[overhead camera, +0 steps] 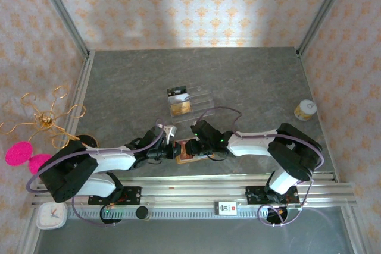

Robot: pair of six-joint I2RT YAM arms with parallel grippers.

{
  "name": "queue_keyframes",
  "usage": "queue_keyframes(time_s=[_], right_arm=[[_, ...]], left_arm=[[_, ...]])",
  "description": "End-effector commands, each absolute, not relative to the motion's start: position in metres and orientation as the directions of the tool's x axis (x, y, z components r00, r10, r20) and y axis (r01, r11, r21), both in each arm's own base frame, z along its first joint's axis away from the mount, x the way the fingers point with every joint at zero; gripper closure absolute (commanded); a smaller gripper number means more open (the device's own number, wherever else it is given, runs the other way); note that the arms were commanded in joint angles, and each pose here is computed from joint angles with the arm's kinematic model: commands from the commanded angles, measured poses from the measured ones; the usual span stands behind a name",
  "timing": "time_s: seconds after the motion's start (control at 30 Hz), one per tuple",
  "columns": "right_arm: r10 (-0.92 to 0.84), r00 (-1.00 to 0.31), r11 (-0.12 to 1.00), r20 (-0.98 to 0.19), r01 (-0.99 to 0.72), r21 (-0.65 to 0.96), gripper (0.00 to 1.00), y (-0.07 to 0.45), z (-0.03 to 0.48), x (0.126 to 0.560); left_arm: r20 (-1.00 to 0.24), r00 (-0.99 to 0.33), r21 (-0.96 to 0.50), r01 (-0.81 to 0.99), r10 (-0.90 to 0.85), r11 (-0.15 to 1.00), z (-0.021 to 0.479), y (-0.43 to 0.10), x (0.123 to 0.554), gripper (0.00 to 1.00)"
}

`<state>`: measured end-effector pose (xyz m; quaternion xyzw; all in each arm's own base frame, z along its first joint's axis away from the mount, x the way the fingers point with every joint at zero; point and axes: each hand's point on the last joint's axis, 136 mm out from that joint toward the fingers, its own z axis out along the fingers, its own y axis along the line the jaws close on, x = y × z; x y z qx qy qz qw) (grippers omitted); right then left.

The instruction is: Take the credit cards out of the card holder

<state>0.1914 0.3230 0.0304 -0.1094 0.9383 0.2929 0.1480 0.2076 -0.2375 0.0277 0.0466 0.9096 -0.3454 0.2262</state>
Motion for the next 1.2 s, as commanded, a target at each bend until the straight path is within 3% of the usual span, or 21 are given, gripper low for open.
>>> queue_keyframes(time_s=[0.0,0.3,0.63,0.97,1.07,1.17], right_arm=[[-0.077,-0.927,0.884,-0.367,-0.234,0.404,0.73,0.295,0.021,0.202],[-0.084,-0.919,0.884,-0.385,-0.247,0.396,0.71,0.295,0.028,0.204],[-0.112,-0.934,0.813,-0.339,-0.283,0.509,0.75,0.314,0.035,0.195],[-0.109,-0.953,0.778,-0.281,-0.258,0.573,0.90,0.320,0.029,0.187],[-0.091,-0.958,0.791,-0.273,-0.236,0.564,1.00,0.316,0.024,0.188],[-0.042,-0.960,0.817,-0.275,-0.192,0.543,1.00,0.305,0.022,0.193]], left_arm=[[-0.379,-0.925,-0.555,0.198,-0.034,0.808,-0.001,-0.219,0.193,1.00],[-0.379,-0.925,-0.539,0.195,-0.029,0.820,-0.004,-0.214,0.193,1.00],[-0.360,-0.933,-0.539,0.195,-0.015,0.820,-0.012,-0.214,0.188,1.00],[-0.359,-0.933,-0.555,0.210,-0.004,0.805,-0.010,-0.218,0.188,1.00],[-0.359,-0.933,-0.553,0.211,-0.002,0.806,-0.010,-0.218,0.187,1.00],[-0.363,-0.932,-0.552,0.209,-0.006,0.807,-0.009,-0.216,0.187,1.00]])
